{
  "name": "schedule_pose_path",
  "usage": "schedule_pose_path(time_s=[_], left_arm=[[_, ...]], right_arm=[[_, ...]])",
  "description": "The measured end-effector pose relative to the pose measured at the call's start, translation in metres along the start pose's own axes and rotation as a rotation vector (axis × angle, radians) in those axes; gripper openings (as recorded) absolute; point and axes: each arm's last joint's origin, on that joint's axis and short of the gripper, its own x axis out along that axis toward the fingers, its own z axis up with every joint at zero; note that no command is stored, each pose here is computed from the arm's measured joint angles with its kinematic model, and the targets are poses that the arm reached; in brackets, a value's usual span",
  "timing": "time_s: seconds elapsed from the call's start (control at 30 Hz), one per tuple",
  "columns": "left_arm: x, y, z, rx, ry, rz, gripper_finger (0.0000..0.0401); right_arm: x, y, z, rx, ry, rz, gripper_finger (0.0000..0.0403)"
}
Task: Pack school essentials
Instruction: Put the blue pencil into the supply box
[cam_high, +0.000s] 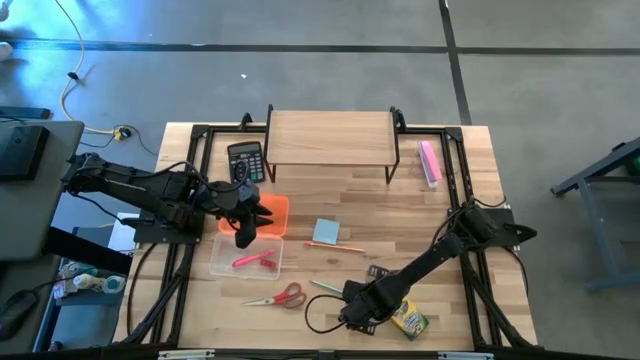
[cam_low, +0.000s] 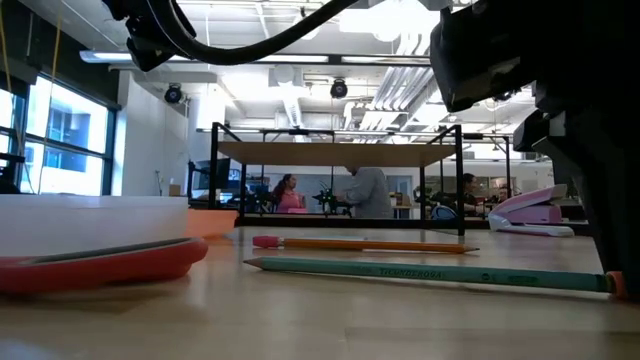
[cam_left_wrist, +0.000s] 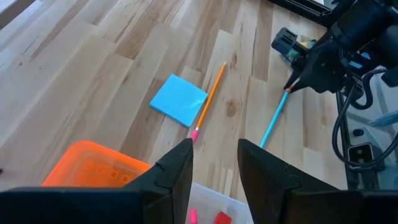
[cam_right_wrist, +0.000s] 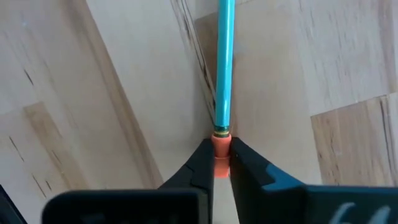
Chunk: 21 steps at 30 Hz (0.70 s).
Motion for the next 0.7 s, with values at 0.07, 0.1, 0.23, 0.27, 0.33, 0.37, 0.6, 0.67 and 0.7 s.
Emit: schedule_pose_path(time_s=[0.07,0.1,0.23,0.27,0.33,0.37,0.6,0.67,0.7], left_arm=[[0.0,0.0,-0.001,0.018,0.007,0.002,0.0115],[0.0,0.0,-0.001,0.023,0.011,0.003,0.0115],[0.0,0.001,-0.002,0.027,0.025,0.01,0.0115],[0.0,0.001,-0.003,0.028,0.031,0.013,0.0115],[0.0,0.002,-0.005,0.03,0.048,0.022,0.0115],[0.0,0.003,-0.005,0.031,0.056,0.026,0.0115],[-0.001,0.004,-0.008,0.036,0.087,0.042,0.0119],[-0.001,0.005,-0.009,0.037,0.095,0.044,0.0126],[-0.001,0.005,-0.01,0.04,0.104,0.044,0.0132]], right_arm=[[0.0,0.0,0.0,0.001,-0.002,0.002,0.0015],[0.0,0.0,0.0,0.006,-0.003,0.004,0.0014],[0.0,0.001,0.001,0.016,-0.009,0.012,0.0012],[0.0,0.001,0.001,0.018,-0.01,0.013,0.0012],[-0.001,0.001,0.001,0.024,-0.011,0.017,0.0012],[-0.001,0.001,0.001,0.026,-0.01,0.019,0.0011],[-0.01,-0.002,0.002,0.08,-0.037,0.024,0.001],[-0.014,-0.002,0.004,0.099,-0.057,0.035,0.001],[-0.015,-0.002,0.006,0.109,-0.069,0.046,0.001]])
